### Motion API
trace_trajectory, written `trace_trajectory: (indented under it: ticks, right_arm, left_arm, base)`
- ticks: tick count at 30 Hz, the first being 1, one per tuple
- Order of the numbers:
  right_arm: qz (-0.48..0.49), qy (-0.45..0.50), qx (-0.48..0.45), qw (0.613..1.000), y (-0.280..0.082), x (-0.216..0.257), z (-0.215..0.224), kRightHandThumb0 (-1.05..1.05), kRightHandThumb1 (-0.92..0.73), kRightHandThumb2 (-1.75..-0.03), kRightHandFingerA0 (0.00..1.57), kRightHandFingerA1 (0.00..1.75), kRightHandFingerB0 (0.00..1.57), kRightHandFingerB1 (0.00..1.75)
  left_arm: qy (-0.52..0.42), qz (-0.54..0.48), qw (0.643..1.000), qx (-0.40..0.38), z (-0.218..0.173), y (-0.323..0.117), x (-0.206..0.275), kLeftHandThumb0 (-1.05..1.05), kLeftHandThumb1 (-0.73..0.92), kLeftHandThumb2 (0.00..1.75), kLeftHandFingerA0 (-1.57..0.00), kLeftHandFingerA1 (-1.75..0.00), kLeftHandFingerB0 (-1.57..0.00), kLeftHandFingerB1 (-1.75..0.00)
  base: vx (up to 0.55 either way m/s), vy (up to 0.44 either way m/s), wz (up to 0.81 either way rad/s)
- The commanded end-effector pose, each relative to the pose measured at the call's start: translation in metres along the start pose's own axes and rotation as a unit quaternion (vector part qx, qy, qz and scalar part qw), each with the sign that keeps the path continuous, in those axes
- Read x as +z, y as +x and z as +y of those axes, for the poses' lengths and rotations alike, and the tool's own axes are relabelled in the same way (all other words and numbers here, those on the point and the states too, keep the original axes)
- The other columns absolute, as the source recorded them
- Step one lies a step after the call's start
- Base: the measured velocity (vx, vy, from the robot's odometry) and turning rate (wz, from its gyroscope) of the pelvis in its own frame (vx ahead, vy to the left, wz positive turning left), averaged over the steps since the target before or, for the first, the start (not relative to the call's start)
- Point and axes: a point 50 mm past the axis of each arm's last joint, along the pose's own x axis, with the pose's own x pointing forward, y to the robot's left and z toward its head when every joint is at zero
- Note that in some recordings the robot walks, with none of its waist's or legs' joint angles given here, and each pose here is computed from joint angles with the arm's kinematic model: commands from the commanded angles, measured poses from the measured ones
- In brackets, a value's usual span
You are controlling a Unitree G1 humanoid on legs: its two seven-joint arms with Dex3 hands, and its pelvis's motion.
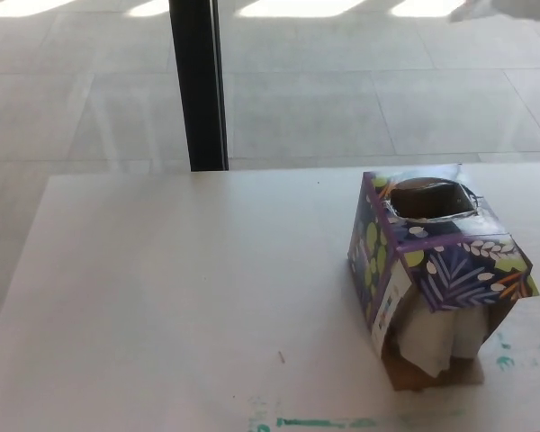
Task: The robot uses its right hand to pull out a tissue from the tissue box kept in the middle of the desk and put it on the right side
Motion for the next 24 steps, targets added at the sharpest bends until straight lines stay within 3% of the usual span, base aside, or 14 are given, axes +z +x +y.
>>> trace_trajectory:
  ticks: [1,9,10,11,12,13,14,15,16,17,18,19,22,24]
  right_arm:
    - [0.030,0.005,-0.011,0.999,-0.007,-0.026,-0.014,-0.32,-0.59,-0.83,0.95,1.75,0.76,1.44]
    - [-0.001,-0.112,0.115,0.987,-0.058,-0.047,0.033,-0.26,-0.62,-0.69,0.92,1.66,0.84,1.06]
    - [-0.009,-0.122,0.121,0.985,-0.065,-0.047,0.040,-0.29,-0.44,-0.92,1.16,1.29,0.89,1.04]
    - [-0.012,-0.136,0.144,0.980,-0.073,-0.048,0.047,-0.34,-0.50,-0.96,1.12,1.29,0.85,1.05]
    - [-0.021,-0.148,0.175,0.973,-0.087,-0.049,0.060,-0.28,-0.63,-0.67,0.85,1.67,0.76,1.27]
    - [-0.025,-0.151,0.185,0.971,-0.092,-0.049,0.064,-0.28,-0.63,-0.67,0.85,1.67,0.76,1.27]
    - [-0.028,-0.144,0.199,0.969,-0.101,-0.049,0.070,-0.30,-0.66,-0.63,0.86,1.68,0.85,0.93]
    - [-0.033,-0.156,0.229,0.960,-0.108,-0.048,0.078,-0.35,-0.52,-0.98,1.08,1.28,0.80,0.99]
    - [-0.033,-0.158,0.232,0.959,-0.109,-0.048,0.078,-0.35,-0.52,-0.98,1.08,1.28,0.80,0.99]
    - [-0.025,-0.160,0.261,0.952,-0.117,-0.048,0.084,-0.45,-0.42,-0.55,1.21,1.11,1.23,0.63]
    - [-0.020,-0.169,0.296,0.940,-0.124,-0.046,0.089,-0.32,-0.74,-0.65,0.74,1.65,0.70,1.09]
    - [-0.014,-0.181,0.343,0.922,-0.133,-0.044,0.095,-0.32,-0.74,-0.65,0.74,1.65,0.70,1.09]
    - [0.008,-0.228,0.441,0.868,-0.154,-0.043,0.110,-0.38,-0.76,-0.64,0.77,1.27,0.67,0.51]
    - [0.013,-0.263,0.482,0.835,-0.169,-0.050,0.119,-0.39,-0.77,-0.63,0.79,1.07,0.65,0.52]
  left_arm:
    - [0.002,-0.010,1.000,0.009,0.006,-0.002,-0.001,-1.05,0.81,0.95,-0.69,-0.58,-0.48,-0.78]
    - [-0.002,-0.010,1.000,0.015,0.009,-0.002,0.000,-1.05,0.80,0.95,-0.68,-0.58,-0.49,-0.80]
    - [-0.002,-0.012,1.000,0.014,0.009,-0.002,0.000,-1.05,0.80,0.95,-0.68,-0.58,-0.49,-0.80]
    - [-0.004,-0.011,1.000,0.013,0.009,-0.002,0.001,-1.05,0.80,0.95,-0.68,-0.57,-0.48,-0.79]
    - [-0.003,-0.011,1.000,0.014,0.009,-0.002,0.000,-1.05,0.81,0.95,-0.69,-0.57,-0.49,-0.79]
    - [-0.003,-0.011,1.000,0.015,0.009,-0.002,0.000,-1.05,0.81,0.95,-0.69,-0.57,-0.49,-0.79]
    - [-0.006,-0.010,1.000,0.015,0.009,-0.002,0.000,-1.05,0.80,0.95,-0.70,-0.58,-0.49,-0.79]
    - [-0.012,-0.008,1.000,0.017,0.010,-0.003,-0.002,-1.05,0.80,0.95,-0.71,-0.60,-0.49,-0.79]
    - [-0.013,-0.008,1.000,0.018,0.010,-0.003,-0.002,-1.05,0.80,0.95,-0.71,-0.60,-0.49,-0.79]
    - [-0.018,-0.007,1.000,0.021,0.010,-0.003,-0.002,-1.05,0.78,0.96,-0.71,-0.59,-0.51,-0.81]
    - [-0.018,-0.007,1.000,0.020,0.010,-0.003,-0.002,-1.05,0.79,0.96,-0.70,-0.58,-0.50,-0.81]
    - [-0.016,-0.009,1.000,0.019,0.010,-0.003,-0.002,-1.05,0.79,0.96,-0.70,-0.58,-0.50,-0.81]
    - [-0.020,-0.009,1.000,0.022,0.010,-0.003,-0.002,-1.05,0.81,0.95,-0.69,-0.57,-0.49,-0.78]
    - [-0.028,-0.011,0.999,0.022,0.011,-0.003,0.000,-1.05,0.80,0.95,-0.69,-0.58,-0.51,-0.79]
  base:
    - [0.00,0.000,0.00]
    - [0.00,0.000,0.00]
    - [0.00,0.000,0.00]
    - [0.00,0.000,0.00]
    - [0.00,0.000,0.00]
    - [0.00,0.000,0.00]
    - [0.00,0.000,0.00]
    - [0.00,0.000,0.00]
    - [0.00,0.000,0.00]
    - [0.00,0.000,0.00]
    - [0.00,0.000,0.00]
    - [0.00,0.000,0.00]
    - [0.00,0.000,0.00]
    - [0.00,0.000,0.00]
